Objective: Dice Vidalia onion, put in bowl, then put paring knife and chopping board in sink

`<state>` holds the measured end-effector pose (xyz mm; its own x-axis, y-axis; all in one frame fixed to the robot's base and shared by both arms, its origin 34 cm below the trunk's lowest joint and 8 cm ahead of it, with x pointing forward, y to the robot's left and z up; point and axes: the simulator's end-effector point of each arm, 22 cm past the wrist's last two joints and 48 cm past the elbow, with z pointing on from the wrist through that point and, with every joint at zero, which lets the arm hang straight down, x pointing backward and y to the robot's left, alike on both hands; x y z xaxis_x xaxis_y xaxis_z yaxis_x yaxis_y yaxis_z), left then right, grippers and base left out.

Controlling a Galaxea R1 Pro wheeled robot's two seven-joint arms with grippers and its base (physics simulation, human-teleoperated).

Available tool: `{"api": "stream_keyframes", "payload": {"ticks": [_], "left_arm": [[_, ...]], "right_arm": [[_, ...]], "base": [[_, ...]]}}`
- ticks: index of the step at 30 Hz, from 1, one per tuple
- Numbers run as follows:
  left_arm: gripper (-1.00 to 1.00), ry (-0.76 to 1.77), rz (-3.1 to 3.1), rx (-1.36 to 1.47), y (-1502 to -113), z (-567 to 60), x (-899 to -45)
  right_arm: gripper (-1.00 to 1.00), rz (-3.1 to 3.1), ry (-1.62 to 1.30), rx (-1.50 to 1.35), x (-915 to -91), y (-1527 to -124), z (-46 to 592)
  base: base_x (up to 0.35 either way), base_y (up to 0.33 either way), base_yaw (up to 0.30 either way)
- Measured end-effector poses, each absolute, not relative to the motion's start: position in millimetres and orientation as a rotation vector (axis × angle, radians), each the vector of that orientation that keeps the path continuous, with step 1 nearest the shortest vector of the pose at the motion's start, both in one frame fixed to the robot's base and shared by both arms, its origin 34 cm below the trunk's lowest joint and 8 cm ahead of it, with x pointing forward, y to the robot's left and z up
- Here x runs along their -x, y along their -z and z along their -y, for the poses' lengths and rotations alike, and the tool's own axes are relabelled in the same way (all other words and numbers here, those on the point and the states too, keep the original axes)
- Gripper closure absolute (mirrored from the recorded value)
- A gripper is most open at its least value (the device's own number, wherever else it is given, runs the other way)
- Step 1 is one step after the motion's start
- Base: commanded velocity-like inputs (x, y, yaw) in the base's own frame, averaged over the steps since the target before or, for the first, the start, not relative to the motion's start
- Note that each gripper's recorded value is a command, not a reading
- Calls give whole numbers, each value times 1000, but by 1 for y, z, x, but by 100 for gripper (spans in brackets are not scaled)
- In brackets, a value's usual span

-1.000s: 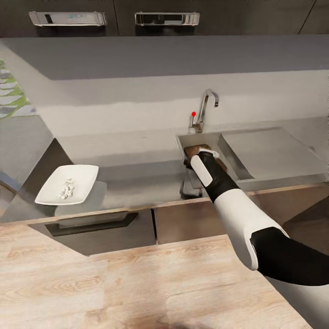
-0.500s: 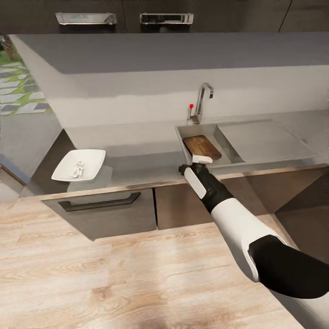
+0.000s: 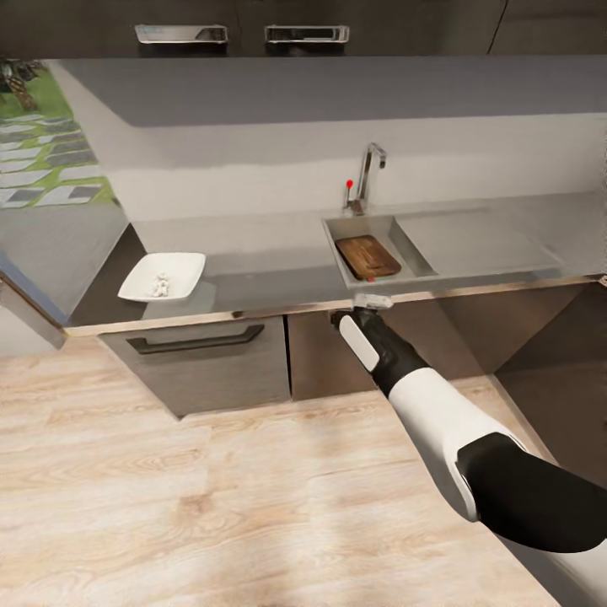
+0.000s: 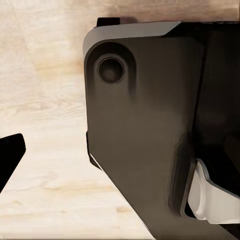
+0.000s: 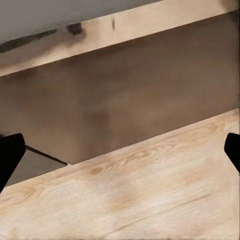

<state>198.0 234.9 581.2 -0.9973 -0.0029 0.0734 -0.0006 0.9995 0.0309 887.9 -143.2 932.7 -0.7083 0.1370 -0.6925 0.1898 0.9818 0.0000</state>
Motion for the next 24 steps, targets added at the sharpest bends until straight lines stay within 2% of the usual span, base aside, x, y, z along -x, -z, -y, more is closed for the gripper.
{"api": "stream_keyframes", "payload": {"ticks": [6,10,13,17,19,24], "left_arm": [[-100,48,3069,-4,-581,-236,-198],[-100,46,3071,-4,-581,-234,-199],[-100,50,3075,-8,-581,-235,-201],[-100,101,3083,-52,-581,-258,-204],[-100,143,3109,-67,-580,-279,-215],[-100,178,3250,-78,-580,-302,-275]], "right_arm": [[-100,-2372,73,-276,-865,-861,159],[-100,-2350,14,-129,-813,-788,159],[-100,-2427,7,-22,-681,-692,176],[-100,-2436,-21,29,-566,-647,187],[-100,-2429,-13,43,-503,-634,213],[-100,-2407,-75,182,-407,-633,265]], "base": [[-46,0,0],[-2,0,0],[0,0,0],[0,0,0],[0,0,0],[0,0,0]]}}
